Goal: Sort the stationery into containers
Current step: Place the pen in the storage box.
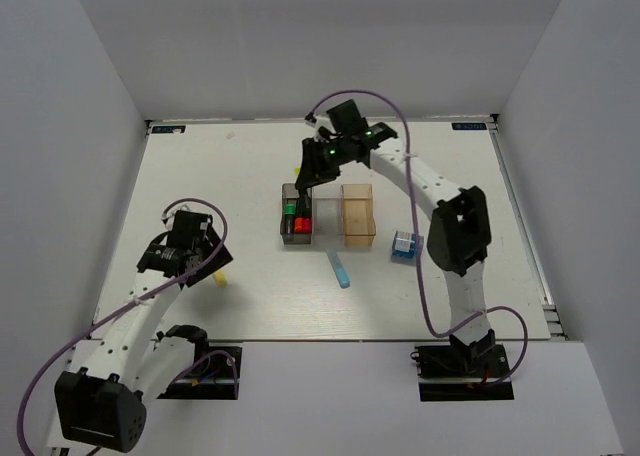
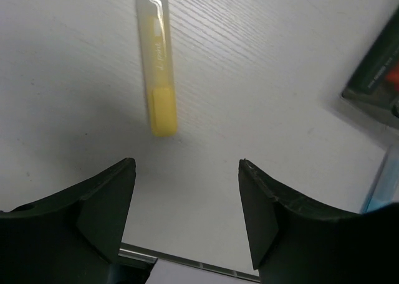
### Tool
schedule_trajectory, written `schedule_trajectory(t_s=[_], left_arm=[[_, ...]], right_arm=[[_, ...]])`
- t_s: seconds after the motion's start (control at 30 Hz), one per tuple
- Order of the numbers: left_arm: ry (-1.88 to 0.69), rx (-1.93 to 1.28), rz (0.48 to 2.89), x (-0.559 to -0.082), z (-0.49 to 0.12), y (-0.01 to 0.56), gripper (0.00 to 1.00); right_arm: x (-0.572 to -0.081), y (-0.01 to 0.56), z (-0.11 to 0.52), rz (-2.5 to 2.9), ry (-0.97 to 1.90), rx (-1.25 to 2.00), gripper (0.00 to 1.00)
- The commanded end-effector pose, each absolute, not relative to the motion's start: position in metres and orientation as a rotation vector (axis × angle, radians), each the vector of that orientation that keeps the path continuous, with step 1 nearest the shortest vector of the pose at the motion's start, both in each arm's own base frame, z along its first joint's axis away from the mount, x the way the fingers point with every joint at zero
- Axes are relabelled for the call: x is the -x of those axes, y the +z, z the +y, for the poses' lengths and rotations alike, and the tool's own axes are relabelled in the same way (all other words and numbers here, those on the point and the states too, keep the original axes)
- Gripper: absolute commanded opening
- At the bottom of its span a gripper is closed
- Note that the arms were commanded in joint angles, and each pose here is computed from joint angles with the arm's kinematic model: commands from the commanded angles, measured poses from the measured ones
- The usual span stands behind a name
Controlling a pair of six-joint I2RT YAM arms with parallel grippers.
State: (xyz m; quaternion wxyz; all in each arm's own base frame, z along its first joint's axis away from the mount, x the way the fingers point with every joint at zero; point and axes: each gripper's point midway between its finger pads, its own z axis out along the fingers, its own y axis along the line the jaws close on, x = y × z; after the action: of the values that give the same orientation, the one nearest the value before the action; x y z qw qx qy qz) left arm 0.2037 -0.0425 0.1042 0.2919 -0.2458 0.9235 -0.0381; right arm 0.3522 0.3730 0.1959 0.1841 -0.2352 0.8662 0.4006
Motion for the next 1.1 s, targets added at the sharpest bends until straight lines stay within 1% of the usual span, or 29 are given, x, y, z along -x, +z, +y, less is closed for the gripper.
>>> schedule_trajectory(t_s=[0.0, 0.1, 0.23, 0.3, 0.4, 0.43, 0.47, 0.53, 0.57, 0.73, 0.8, 0.83, 0.87, 0.9, 1.0, 1.03, 1.07], left_arm=[[-0.228, 0.658, 2.528, -0.206, -0.05, 0.093, 0.77], [-0.25, 0.708, 2.546, -0.212, -0.045, 0.081, 0.77], [-0.221, 0.726, 2.59, -0.219, -0.041, 0.067, 0.77], [-0.214, 0.728, 2.593, -0.223, -0.041, 0.067, 0.77], [-0.193, 0.725, 2.605, -0.225, -0.039, 0.063, 0.74], [-0.171, 0.722, 2.608, -0.225, -0.036, 0.062, 0.74], [-0.16, 0.722, 2.618, -0.224, -0.035, 0.06, 0.74], [-0.142, 0.729, 2.632, -0.223, -0.033, 0.057, 0.74], [-0.131, 0.735, 2.643, -0.221, -0.032, 0.053, 0.74], [-0.081, 0.739, 2.668, -0.216, -0.027, 0.044, 0.73], [-0.073, 0.747, 2.668, -0.217, -0.026, 0.044, 0.73], [-0.069, 0.744, 2.671, -0.217, -0.025, 0.043, 0.73], [-0.066, 0.744, 2.672, -0.218, -0.025, 0.043, 0.72], [-0.061, 0.745, 2.672, -0.22, -0.025, 0.043, 0.7], [-0.028, 0.739, 2.687, -0.221, -0.021, 0.039, 0.68], [-0.019, 0.739, 2.693, -0.222, -0.02, 0.037, 0.68], [-0.003, 0.737, 2.694, -0.224, -0.018, 0.038, 0.68]], right_arm=[[-0.382, 0.205, 0.401, 2.396, 1.07, 0.524, 0.0], [-0.393, 0.169, 0.403, 2.458, 0.968, 0.44, 0.0], [-0.41, 0.139, 0.399, 2.484, 0.825, 0.355, 0.0], [-0.412, 0.125, 0.398, 2.519, 0.794, 0.336, 0.0], [-0.409, 0.112, 0.399, 2.55, 0.778, 0.348, 0.0], [-0.409, 0.113, 0.4, 2.544, 0.778, 0.362, 0.07], [-0.406, 0.112, 0.402, 2.552, 0.787, 0.37, 0.22], [-0.401, 0.108, 0.403, 2.564, 0.794, 0.394, 0.32], [-0.399, 0.107, 0.403, 2.572, 0.794, 0.399, 0.45], [-0.386, 0.117, 0.405, 2.557, 0.837, 0.46, 0.66], [-0.383, 0.123, 0.405, 2.547, 0.849, 0.476, 0.66], [-0.378, 0.136, 0.406, 2.527, 0.878, 0.494, 0.64], [-0.378, 0.141, 0.405, 2.514, 0.881, 0.5, 0.64], [-0.372, 0.152, 0.403, 2.502, 0.9, 0.512, 0.54], [-0.358, 0.18, 0.394, 2.45, 0.926, 0.544, 0.29], [-0.355, 0.186, 0.391, 2.434, 0.931, 0.56, 0.29], [-0.35, 0.221, 0.386, 2.349, 0.962, 0.566, 0.29]])
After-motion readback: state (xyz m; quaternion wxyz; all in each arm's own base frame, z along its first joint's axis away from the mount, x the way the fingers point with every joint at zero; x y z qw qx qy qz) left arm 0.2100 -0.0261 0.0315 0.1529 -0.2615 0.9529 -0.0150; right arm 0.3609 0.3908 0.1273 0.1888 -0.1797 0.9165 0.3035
